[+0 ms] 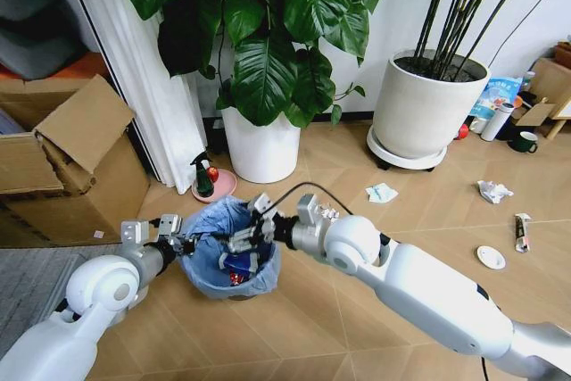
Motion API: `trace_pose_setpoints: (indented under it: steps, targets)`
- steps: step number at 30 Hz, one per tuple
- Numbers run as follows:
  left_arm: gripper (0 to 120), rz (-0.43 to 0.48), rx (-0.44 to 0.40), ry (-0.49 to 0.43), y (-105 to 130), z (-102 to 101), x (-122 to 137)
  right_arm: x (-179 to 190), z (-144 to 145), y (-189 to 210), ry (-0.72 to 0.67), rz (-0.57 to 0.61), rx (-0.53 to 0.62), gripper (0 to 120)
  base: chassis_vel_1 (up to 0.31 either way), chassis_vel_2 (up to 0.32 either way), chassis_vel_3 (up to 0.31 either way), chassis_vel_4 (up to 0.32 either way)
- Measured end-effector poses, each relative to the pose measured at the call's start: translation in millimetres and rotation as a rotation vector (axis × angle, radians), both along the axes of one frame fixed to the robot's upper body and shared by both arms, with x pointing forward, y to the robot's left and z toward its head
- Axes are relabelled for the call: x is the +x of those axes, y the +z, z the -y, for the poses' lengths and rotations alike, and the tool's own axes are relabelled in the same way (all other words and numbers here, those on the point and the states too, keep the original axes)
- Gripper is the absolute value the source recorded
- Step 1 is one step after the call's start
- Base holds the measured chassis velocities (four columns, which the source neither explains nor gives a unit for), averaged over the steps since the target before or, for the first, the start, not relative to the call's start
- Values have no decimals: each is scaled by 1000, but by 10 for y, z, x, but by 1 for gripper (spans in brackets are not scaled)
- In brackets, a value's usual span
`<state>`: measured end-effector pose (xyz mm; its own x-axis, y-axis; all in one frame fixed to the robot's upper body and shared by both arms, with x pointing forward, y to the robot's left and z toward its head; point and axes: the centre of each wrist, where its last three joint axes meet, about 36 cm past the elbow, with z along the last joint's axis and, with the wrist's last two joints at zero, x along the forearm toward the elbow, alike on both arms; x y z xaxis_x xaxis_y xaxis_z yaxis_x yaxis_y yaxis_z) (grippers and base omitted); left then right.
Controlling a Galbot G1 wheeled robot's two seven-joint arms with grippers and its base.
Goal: Pick up the trash bin and place the garbage on the floor into it.
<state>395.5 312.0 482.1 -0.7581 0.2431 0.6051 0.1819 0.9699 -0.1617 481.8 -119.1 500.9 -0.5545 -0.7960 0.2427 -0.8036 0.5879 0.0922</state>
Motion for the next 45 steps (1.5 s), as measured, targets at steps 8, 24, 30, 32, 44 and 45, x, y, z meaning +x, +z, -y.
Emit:
trace_pose_setpoints:
  steps: [8, 24, 30, 32, 44, 45]
  targets:
    - [2, 6, 4, -2, 25, -27, -41, 565, 661, -640, -280, -58, -144, 100, 0, 0, 0, 0]
    - [2, 12, 2, -3, 32, 2, -86, 484, 1463, -1049, -587, -93, -163, 100, 0, 0, 0, 0]
    - [2, 17, 3, 4, 16, 9, -108, 68, 1839, -1117, -678, -21, -168, 100, 0, 0, 0, 0]
    - [2, 18, 8, -1, 3, 11, -127, -106, 1980, -1075, -707, 19, -171, 100, 0, 0, 0, 0]
    - [2, 26, 23, -12, -41, 40, -169, -775, 2034, -810, -774, 101, -129, 100, 0, 0, 0, 0]
    - [2, 26, 25, -13, -44, 42, -172, -814, 2029, -808, -779, 100, -126, 100, 0, 0, 0, 0]
